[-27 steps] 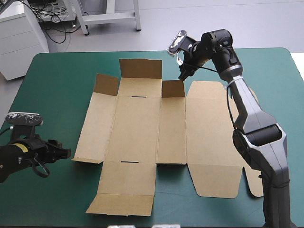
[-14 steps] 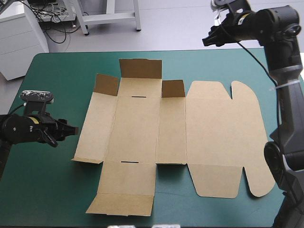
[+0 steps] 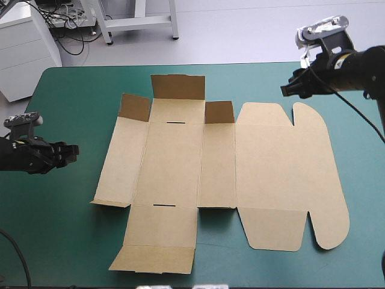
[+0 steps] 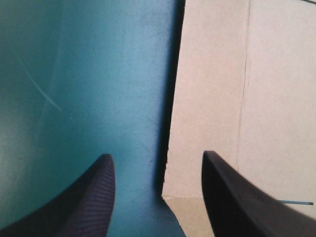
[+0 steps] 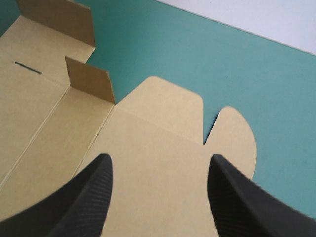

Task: Fold the box

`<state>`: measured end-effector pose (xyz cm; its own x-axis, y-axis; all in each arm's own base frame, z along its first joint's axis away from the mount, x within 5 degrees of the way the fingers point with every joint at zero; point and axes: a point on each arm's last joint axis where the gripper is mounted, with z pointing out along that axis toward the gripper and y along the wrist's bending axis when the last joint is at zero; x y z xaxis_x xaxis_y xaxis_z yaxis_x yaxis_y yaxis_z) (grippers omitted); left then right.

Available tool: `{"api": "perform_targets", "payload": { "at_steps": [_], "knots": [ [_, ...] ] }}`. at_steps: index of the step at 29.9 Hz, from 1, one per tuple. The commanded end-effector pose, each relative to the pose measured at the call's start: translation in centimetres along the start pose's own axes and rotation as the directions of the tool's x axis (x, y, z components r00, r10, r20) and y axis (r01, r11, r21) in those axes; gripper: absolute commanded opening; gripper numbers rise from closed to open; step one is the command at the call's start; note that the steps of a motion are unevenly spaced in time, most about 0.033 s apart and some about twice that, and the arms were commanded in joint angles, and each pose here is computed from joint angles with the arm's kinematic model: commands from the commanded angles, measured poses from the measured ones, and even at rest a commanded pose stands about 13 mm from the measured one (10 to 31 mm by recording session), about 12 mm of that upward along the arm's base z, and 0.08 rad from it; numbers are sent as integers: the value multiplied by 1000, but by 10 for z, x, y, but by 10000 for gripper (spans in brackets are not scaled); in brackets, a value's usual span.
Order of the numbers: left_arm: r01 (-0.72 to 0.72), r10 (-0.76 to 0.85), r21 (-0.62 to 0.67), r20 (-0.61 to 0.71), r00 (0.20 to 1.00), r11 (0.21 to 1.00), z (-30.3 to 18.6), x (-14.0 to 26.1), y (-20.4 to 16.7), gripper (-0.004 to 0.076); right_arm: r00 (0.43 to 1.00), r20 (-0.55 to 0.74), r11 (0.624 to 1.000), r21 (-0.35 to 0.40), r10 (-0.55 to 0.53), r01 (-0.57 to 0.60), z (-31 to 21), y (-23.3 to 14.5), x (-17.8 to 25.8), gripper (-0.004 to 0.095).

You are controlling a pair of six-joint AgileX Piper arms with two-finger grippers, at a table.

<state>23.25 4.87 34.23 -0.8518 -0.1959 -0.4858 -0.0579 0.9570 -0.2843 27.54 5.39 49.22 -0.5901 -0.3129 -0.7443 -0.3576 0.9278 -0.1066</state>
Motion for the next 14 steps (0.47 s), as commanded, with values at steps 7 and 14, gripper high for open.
{"api": "perform_targets", "payload": {
  "at_steps": [7, 14],
  "knots": [
    [171, -154, 215, -95, 984, 961, 24, -13, 40, 421, 1000, 27, 1000, -3, 15, -15, -56, 15, 49, 536],
    [211, -161, 363, -163, 973, 908, 55, -20, 45, 421, 998, 52, 999, -46, 29, -26, -64, 21, 51, 536]
  ]
}}
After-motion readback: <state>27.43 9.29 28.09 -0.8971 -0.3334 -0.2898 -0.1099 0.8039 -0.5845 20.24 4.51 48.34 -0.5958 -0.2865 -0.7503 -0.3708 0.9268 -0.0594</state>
